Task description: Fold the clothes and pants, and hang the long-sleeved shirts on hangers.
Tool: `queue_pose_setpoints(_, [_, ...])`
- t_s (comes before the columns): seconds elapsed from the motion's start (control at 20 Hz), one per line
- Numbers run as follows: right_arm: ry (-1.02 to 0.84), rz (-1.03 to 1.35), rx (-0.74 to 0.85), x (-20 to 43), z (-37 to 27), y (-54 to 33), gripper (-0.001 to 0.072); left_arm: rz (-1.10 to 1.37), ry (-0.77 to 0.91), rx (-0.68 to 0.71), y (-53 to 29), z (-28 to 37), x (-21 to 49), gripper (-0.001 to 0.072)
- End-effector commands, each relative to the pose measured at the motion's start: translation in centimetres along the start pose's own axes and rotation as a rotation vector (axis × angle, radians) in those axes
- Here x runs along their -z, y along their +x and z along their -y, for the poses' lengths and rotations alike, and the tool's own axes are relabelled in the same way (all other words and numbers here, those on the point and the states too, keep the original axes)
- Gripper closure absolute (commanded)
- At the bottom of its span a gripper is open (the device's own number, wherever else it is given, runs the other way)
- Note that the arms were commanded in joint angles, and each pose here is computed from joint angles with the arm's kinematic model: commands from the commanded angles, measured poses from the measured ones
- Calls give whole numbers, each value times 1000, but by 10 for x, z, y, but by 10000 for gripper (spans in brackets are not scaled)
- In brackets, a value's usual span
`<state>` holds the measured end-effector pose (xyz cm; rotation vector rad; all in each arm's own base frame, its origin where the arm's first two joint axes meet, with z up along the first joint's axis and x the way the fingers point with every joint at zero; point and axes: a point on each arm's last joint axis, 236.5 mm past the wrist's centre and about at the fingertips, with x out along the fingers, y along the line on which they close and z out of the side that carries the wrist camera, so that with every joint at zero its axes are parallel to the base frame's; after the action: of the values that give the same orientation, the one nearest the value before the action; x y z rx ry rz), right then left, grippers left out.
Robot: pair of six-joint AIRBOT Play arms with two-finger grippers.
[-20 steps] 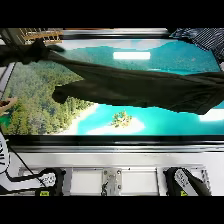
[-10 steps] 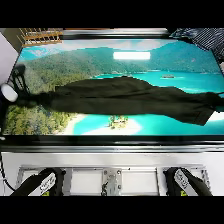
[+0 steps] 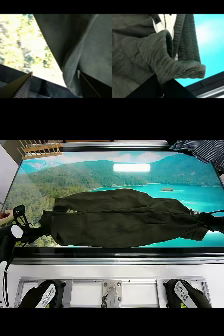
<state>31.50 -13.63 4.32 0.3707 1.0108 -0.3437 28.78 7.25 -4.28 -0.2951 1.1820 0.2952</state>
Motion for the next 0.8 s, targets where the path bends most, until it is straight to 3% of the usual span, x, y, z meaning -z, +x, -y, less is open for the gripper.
queue_pose_setpoints(0.0, [-2,-2,2,1,0,0,673,-38,16,4,20,7,6,95])
queue_pose_setpoints(0.15, [-2,-2,2,1,0,0,673,-64,71,20,45,28,11,95])
queue_pose_setpoints(0.35, [-2,-2,2,1,0,0,673,-94,-28,5,61,25,0,99])
queue_pose_setpoints(0.4, [-1,-3,2,1,0,0,673,-92,-36,2,60,23,-7,303])
queue_pose_setpoints(0.45, [-1,-4,2,1,0,0,673,-78,-47,2,58,21,-17,649])
queue_pose_setpoints(0.5, [13,-11,2,3,0,1,674,-49,-58,4,54,20,-31,700])
queue_pose_setpoints(0.75, [86,-31,-44,-44,-16,2,674,243,-90,49,-16,27,-164,700])
